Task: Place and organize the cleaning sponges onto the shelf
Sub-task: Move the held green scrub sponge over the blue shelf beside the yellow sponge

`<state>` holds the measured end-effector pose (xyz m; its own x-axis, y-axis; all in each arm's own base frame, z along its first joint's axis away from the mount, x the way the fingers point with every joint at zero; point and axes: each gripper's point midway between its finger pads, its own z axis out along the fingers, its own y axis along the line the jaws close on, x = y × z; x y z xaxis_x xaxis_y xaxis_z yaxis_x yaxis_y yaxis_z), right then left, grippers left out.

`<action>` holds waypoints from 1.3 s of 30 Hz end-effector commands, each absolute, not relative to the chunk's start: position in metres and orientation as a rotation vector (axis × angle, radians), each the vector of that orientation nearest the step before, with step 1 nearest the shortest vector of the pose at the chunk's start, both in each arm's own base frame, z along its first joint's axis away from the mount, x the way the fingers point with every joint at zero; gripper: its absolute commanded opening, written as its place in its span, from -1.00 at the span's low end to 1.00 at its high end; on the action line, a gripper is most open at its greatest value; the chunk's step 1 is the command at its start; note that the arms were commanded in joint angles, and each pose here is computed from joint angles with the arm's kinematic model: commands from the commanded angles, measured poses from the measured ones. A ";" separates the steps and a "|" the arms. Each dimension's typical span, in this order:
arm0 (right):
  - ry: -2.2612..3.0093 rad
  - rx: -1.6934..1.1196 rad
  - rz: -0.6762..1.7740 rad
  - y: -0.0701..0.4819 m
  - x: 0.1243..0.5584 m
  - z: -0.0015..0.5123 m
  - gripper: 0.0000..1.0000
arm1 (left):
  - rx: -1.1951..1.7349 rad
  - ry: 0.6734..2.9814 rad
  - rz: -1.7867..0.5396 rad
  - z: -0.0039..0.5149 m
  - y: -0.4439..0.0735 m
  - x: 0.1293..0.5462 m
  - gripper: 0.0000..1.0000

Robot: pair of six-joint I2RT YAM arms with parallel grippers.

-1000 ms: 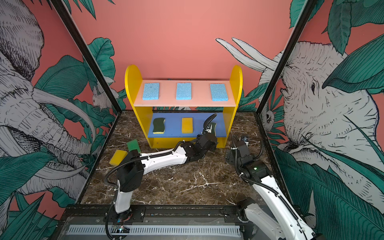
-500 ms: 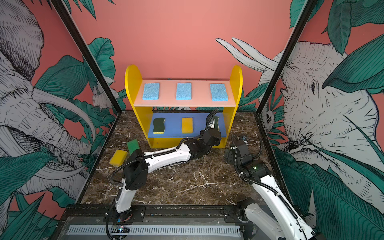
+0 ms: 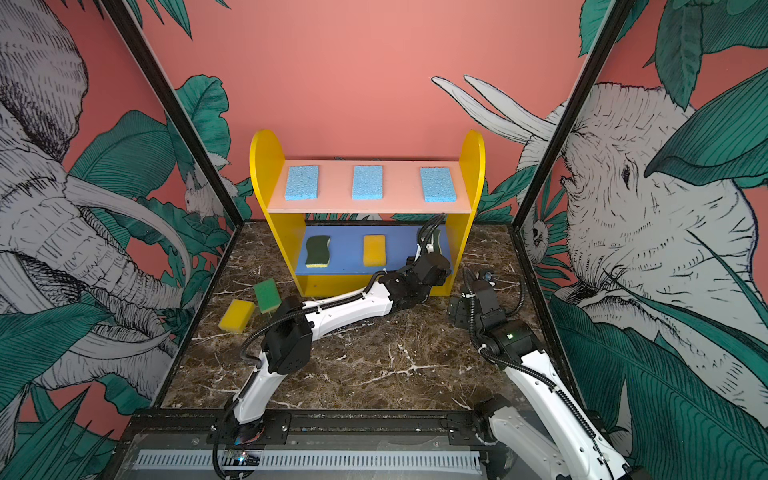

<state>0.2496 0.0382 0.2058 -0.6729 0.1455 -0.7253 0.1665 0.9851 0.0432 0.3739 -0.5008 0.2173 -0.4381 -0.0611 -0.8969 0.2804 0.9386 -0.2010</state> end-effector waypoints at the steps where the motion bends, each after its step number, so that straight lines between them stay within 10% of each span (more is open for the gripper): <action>1: 2.293 0.211 -0.032 0.038 0.254 0.212 0.99 | 0.110 1.993 -0.369 0.225 -0.492 0.379 0.32; 39: 2.293 0.214 -0.028 0.038 0.255 0.212 0.99 | -0.001 2.013 -0.383 0.197 -0.499 0.405 0.37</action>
<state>0.2511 0.0382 0.2046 -0.6780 0.1348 -0.7226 0.1588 0.9867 0.0350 0.3990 -0.5002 0.1895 -0.4683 -0.1197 -0.8754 0.1962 0.9520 -0.2351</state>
